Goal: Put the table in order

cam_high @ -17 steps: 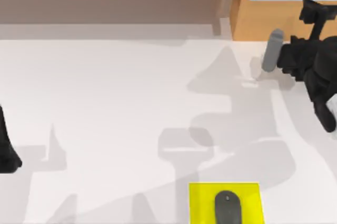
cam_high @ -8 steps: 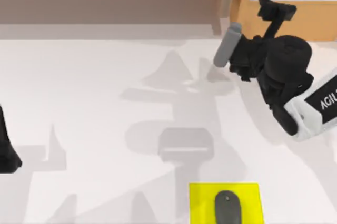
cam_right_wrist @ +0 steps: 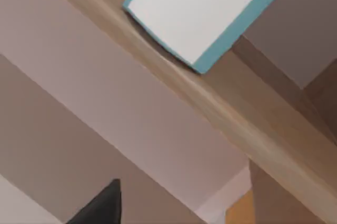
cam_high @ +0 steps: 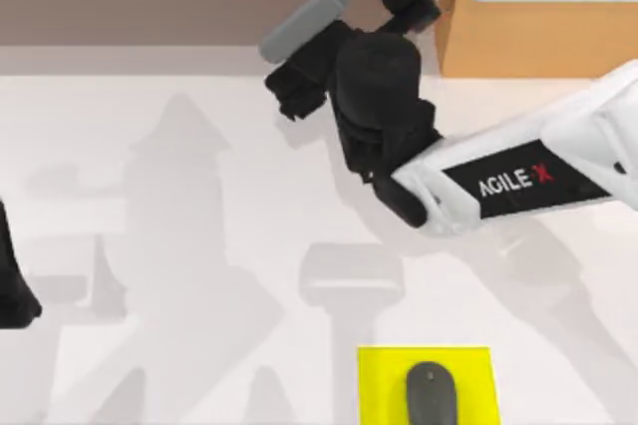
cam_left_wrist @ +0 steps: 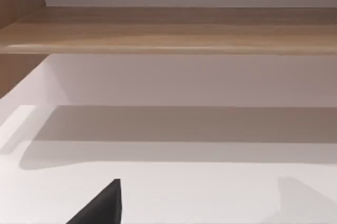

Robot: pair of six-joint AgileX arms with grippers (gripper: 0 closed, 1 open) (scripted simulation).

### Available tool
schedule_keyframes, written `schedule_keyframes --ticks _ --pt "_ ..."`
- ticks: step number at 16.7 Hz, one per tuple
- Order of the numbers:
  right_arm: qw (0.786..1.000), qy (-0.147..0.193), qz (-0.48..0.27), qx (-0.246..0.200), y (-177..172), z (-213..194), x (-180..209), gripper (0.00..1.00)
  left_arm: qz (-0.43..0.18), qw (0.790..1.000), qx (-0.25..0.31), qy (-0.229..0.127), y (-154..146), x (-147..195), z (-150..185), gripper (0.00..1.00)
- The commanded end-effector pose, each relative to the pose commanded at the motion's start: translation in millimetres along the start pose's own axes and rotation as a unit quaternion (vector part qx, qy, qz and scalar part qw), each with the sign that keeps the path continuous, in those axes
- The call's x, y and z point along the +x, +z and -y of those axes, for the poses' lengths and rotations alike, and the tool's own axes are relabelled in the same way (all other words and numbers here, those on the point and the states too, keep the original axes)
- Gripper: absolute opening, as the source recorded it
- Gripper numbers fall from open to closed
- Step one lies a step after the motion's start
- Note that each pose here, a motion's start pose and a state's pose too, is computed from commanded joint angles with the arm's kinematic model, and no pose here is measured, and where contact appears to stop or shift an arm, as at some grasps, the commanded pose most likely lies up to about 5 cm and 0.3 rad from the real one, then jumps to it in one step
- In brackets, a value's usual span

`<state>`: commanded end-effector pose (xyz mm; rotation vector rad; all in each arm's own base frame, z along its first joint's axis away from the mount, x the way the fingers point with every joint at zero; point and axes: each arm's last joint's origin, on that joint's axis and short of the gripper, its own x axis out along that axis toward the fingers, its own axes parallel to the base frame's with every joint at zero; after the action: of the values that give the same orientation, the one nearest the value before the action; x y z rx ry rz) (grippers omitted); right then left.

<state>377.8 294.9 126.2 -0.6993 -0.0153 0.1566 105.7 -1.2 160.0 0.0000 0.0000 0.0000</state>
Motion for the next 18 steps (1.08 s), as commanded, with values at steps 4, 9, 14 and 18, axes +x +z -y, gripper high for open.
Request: schedule_keyframes --ticks 4,9,14,18 --pt "0.987 -0.031 -0.006 0.158 50.0 -9.3 21.5 1.0 0.0 1.0 0.0 0.0 0.0 0.0 0.0 1.0" --pt "0.952 -0.07 -0.005 0.299 94.6 -4.6 41.3 1.0 0.0 1.0 0.0 0.0 0.0 0.0 0.0 1.0" --pt "0.938 -0.082 -0.004 0.336 106.3 -1.5 46.3 1.0 0.0 1.0 0.0 0.0 0.0 0.0 0.0 1.0" --pt "0.938 -0.084 -0.003 0.336 106.4 2.4 47.8 1.0 0.0 1.0 0.0 0.0 0.0 0.0 0.0 1.0"
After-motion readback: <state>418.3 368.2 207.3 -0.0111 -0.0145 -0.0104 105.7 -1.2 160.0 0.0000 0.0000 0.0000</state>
